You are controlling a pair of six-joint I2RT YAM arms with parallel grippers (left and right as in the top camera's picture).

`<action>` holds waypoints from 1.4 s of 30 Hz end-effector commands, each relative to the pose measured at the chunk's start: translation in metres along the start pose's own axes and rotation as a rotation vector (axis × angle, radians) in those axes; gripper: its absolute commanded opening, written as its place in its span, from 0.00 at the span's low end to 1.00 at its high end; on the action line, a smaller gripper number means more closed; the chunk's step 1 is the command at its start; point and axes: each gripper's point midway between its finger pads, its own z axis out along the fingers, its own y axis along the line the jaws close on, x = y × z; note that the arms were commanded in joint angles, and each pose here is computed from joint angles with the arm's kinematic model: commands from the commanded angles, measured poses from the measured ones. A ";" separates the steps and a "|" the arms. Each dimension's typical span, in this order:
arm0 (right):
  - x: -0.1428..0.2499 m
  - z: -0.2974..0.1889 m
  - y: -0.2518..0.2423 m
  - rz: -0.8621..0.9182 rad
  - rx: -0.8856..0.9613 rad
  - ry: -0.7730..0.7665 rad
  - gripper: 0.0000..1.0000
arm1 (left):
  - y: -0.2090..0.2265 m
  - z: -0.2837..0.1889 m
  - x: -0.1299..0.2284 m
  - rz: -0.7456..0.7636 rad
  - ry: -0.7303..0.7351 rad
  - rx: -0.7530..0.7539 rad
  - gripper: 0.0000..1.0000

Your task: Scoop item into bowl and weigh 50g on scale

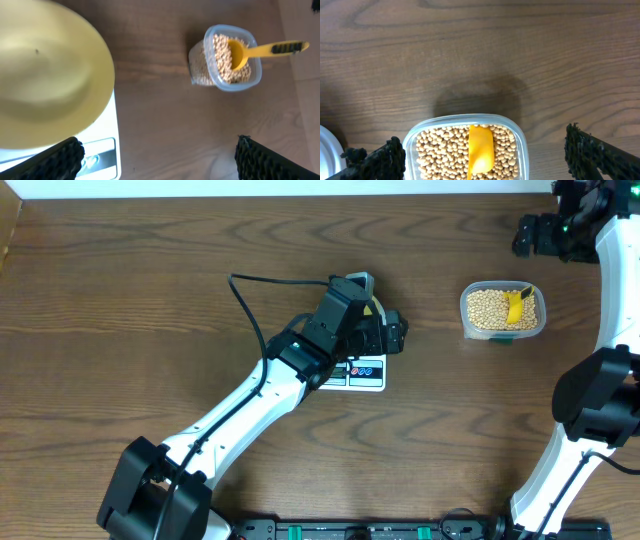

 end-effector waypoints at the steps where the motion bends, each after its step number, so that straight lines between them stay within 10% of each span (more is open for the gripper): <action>1: -0.002 0.001 -0.004 0.017 0.006 -0.002 0.99 | -0.004 0.001 0.018 -0.011 0.085 0.031 0.98; 20: -0.002 0.001 -0.003 0.015 0.005 -0.002 0.99 | -0.008 -0.028 0.022 0.020 0.203 -0.032 0.98; 24: -0.002 0.001 -0.003 0.015 0.005 -0.002 0.99 | -0.039 -0.037 0.046 0.251 0.327 0.197 0.97; 42: -0.002 0.001 -0.003 0.015 0.005 -0.002 0.99 | 0.013 -0.058 0.112 0.484 0.842 0.007 0.98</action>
